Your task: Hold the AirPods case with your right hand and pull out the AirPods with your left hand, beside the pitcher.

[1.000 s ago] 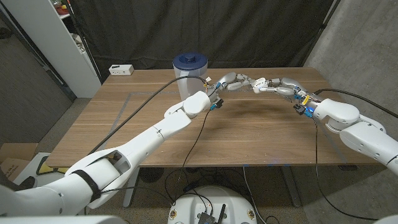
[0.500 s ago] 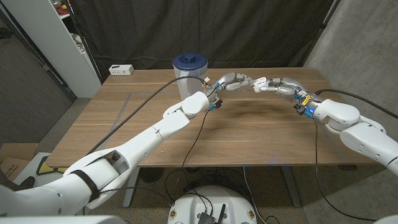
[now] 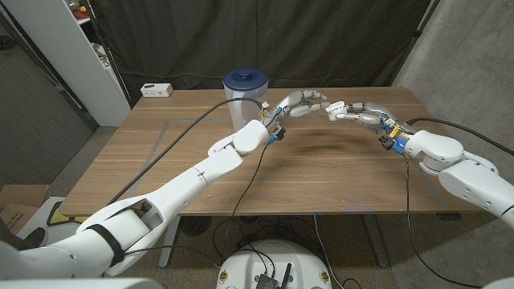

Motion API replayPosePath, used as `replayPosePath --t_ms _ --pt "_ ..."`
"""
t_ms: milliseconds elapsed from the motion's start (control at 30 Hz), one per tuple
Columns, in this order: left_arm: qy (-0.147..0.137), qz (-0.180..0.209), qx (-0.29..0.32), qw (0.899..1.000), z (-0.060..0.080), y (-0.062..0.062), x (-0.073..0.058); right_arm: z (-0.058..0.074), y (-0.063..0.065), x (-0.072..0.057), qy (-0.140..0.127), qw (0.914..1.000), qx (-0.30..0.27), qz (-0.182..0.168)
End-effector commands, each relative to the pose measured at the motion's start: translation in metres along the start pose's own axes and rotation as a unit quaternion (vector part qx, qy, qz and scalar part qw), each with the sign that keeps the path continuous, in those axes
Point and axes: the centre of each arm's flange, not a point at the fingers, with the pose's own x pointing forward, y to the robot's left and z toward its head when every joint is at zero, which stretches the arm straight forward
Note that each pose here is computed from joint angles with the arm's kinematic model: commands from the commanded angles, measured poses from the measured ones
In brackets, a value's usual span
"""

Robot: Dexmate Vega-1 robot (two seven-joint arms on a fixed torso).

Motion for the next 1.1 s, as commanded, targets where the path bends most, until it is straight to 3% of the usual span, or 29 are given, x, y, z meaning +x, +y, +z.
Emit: replayPosePath --t_ms 33,567,1100 --pt "-0.025 0.069 0.047 0.996 0.01 -0.003 -0.011 0.0 0.007 -0.005 0.002 0.9998 -0.009 -0.017" --pt "-0.032 0.038 0.043 0.998 0.008 -0.008 -0.002 0.005 0.014 -0.006 -0.01 0.9989 -0.017 -0.042" --pt "-0.024 0.025 0.055 0.998 0.003 -0.007 0.005 0.009 0.017 -0.002 -0.023 0.9987 -0.012 -0.043"
